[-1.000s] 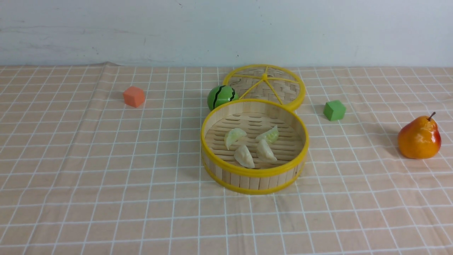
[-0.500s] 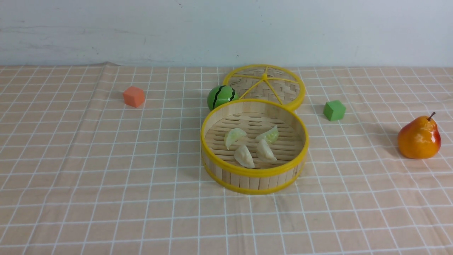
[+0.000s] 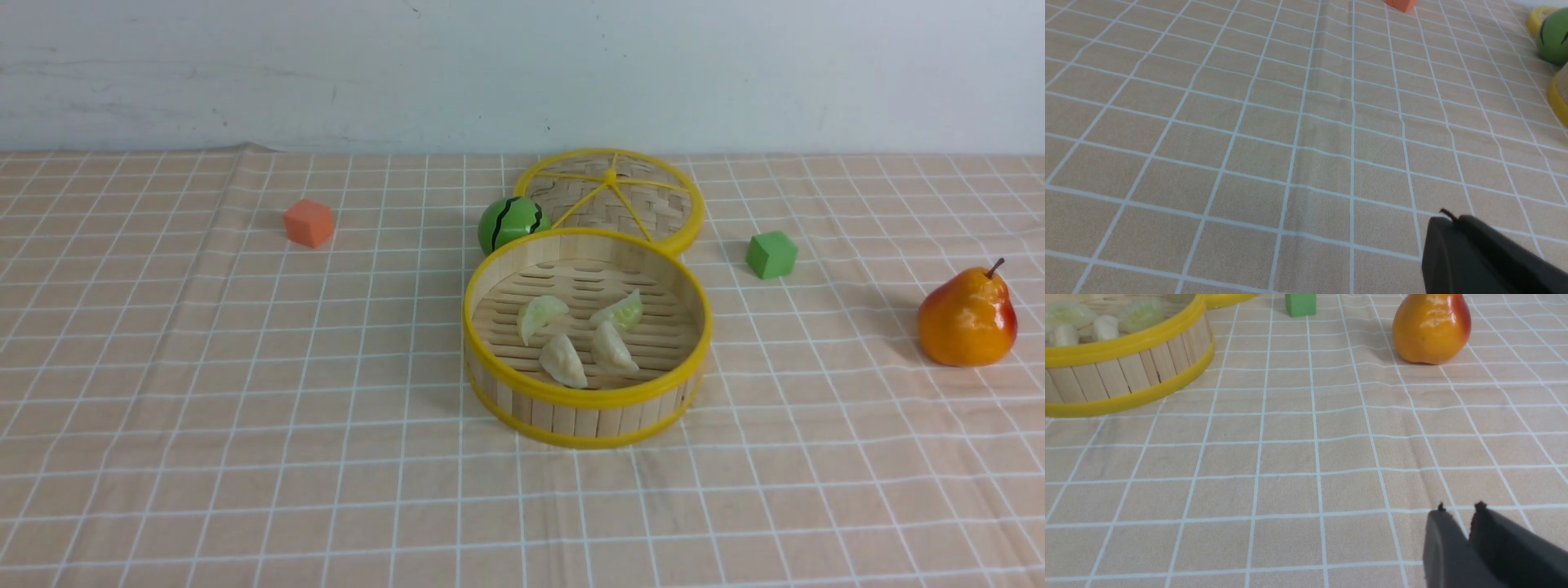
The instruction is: Put the dumplings into the steamer on the table with the brown tablecloth.
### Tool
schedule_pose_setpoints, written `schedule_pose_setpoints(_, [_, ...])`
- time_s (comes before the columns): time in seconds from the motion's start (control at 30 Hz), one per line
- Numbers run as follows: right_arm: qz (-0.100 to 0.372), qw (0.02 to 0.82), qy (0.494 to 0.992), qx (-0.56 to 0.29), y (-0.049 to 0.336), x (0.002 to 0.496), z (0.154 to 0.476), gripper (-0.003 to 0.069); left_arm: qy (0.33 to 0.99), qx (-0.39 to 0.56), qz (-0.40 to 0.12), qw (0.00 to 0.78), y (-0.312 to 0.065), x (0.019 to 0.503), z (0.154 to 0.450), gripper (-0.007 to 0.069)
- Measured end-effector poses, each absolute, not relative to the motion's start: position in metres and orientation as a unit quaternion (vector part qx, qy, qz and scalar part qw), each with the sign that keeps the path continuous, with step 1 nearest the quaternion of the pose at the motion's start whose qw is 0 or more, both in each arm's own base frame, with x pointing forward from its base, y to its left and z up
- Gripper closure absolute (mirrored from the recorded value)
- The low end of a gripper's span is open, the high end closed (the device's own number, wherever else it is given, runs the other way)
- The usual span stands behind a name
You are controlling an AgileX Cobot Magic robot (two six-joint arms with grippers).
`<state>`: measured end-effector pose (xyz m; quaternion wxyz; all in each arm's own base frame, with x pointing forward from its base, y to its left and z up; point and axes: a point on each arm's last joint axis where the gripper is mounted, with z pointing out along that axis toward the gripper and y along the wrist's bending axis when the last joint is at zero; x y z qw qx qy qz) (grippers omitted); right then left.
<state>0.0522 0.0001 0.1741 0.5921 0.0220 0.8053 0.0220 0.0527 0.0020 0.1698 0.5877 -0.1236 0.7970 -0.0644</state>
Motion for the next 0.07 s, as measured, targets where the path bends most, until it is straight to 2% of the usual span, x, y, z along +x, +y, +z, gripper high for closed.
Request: schedule_pose_setpoints(0.07, [0.022, 0.592, 0.805, 0.022, 0.0001, 0.0522, 0.1741, 0.055, 0.797, -0.124, -0.064, 0.588, 0.002, 0.0527, 0.1698, 0.0637])
